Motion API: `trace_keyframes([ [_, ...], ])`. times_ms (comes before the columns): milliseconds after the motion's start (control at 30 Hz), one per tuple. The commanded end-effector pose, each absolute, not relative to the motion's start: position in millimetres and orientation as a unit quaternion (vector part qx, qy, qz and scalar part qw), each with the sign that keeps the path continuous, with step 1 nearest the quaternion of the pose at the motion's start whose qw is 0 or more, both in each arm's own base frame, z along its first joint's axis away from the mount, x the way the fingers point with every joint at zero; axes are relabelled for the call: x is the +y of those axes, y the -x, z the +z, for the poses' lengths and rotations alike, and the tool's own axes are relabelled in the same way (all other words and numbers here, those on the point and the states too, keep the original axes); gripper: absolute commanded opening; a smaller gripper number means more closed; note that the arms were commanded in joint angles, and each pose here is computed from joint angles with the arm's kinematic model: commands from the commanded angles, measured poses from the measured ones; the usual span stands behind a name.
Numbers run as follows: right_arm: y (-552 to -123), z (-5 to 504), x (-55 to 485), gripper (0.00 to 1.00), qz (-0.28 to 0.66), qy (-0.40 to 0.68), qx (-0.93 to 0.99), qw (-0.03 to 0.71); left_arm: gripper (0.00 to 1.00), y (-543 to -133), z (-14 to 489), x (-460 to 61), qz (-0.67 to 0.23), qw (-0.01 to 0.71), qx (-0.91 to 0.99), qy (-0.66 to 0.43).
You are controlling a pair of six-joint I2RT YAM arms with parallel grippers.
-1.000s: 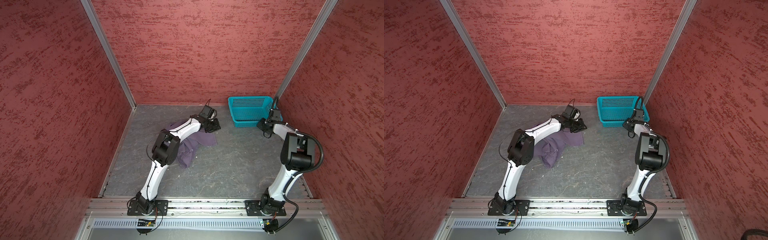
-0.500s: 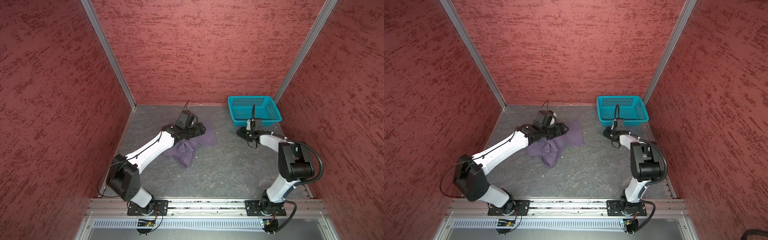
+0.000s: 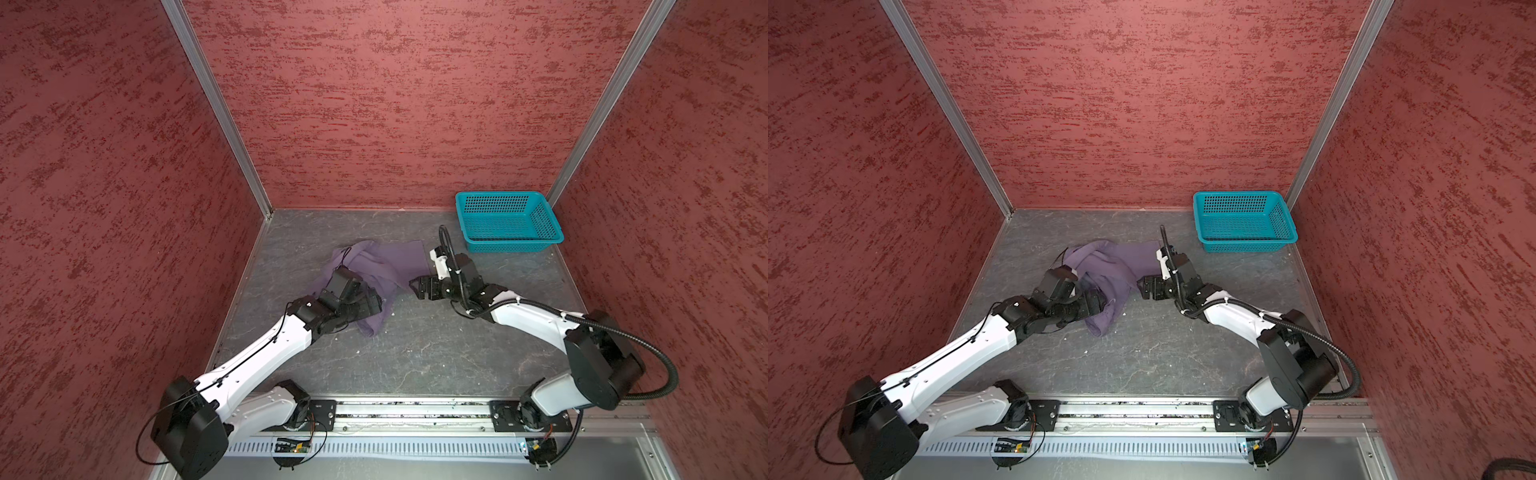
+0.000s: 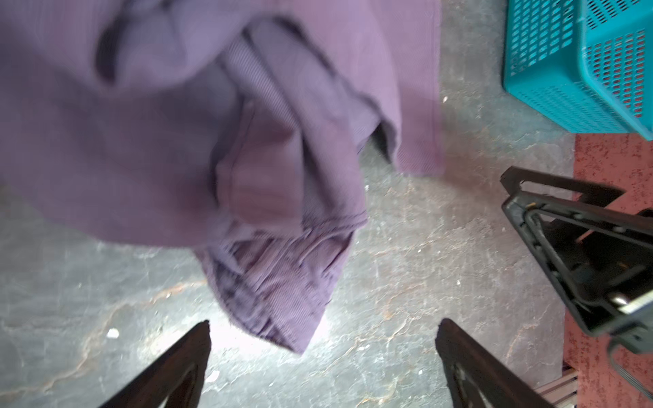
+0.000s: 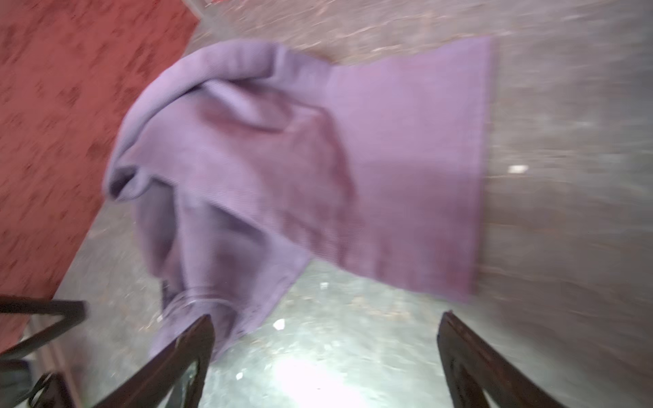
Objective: Fold and stack the trousers
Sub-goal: Flatten out the trousers at the center of the table.
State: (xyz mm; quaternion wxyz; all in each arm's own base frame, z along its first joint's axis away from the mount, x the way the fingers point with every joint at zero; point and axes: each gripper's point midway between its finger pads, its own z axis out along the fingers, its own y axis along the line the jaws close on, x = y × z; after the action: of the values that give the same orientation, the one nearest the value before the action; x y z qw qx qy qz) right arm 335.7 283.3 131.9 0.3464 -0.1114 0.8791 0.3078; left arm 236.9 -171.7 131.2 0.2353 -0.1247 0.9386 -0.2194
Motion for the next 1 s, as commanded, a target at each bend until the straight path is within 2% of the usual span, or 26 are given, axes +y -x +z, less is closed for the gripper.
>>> trace_keyframes([
  [0,-335.9,144.4,319.0,0.89,0.354,0.139,0.857,0.349,1.0,-231.1,124.7,-177.9,-0.233,0.243,0.93,0.145],
  [100,-328.7,139.8,344.9,0.85,0.365,0.16,0.855,0.332,1.0,-222.6,112.7,-187.4,-0.232,0.235,0.934,0.139],
  [200,-324.1,139.6,359.8,0.75,0.384,0.169,0.849,0.32,0.99,-221.6,99.5,-197.1,-0.22,0.228,0.94,0.126],
  [267,-322.2,141.3,360.9,0.67,0.392,0.167,0.848,0.316,0.84,-224.7,87.3,-201.9,-0.21,0.217,0.945,0.123],
  [367,-320.3,148.4,351.5,0.65,0.377,0.164,0.851,0.326,0.7,-233.5,77.5,-206.5,-0.196,0.213,0.95,0.119],
  [567,-309.6,157.9,309.2,0.65,0.312,0.155,0.863,0.365,0.18,-266.5,90.6,-207.9,-0.168,0.228,0.954,0.099],
  [600,-307.4,158.6,301.4,0.65,0.301,0.152,0.865,0.371,0.06,-273.2,99.7,-208.3,-0.165,0.231,0.954,0.093],
  [633,-304.6,163.4,293.7,0.7,0.294,0.148,0.865,0.379,0.0,-281.0,113.0,-209.8,-0.164,0.241,0.953,0.083],
  [667,-302.7,166.2,287.9,0.8,0.289,0.144,0.864,0.385,0.0,-288.2,129.7,-212.3,-0.165,0.254,0.95,0.072],
  [700,-300.5,168.9,281.3,0.97,0.283,0.14,0.864,0.393,0.0,-297.2,152.2,-213.2,-0.165,0.273,0.946,0.061],
  [833,-300.5,186.4,253.8,0.99,0.252,0.11,0.854,0.441,0.0,-316.7,263.7,-215.0,-0.175,0.362,0.915,0.017],
  [967,-308.6,218.3,240.7,0.99,0.233,0.096,0.832,0.494,0.0,-308.2,368.0,-198.2,-0.218,0.448,0.867,0.007],
])
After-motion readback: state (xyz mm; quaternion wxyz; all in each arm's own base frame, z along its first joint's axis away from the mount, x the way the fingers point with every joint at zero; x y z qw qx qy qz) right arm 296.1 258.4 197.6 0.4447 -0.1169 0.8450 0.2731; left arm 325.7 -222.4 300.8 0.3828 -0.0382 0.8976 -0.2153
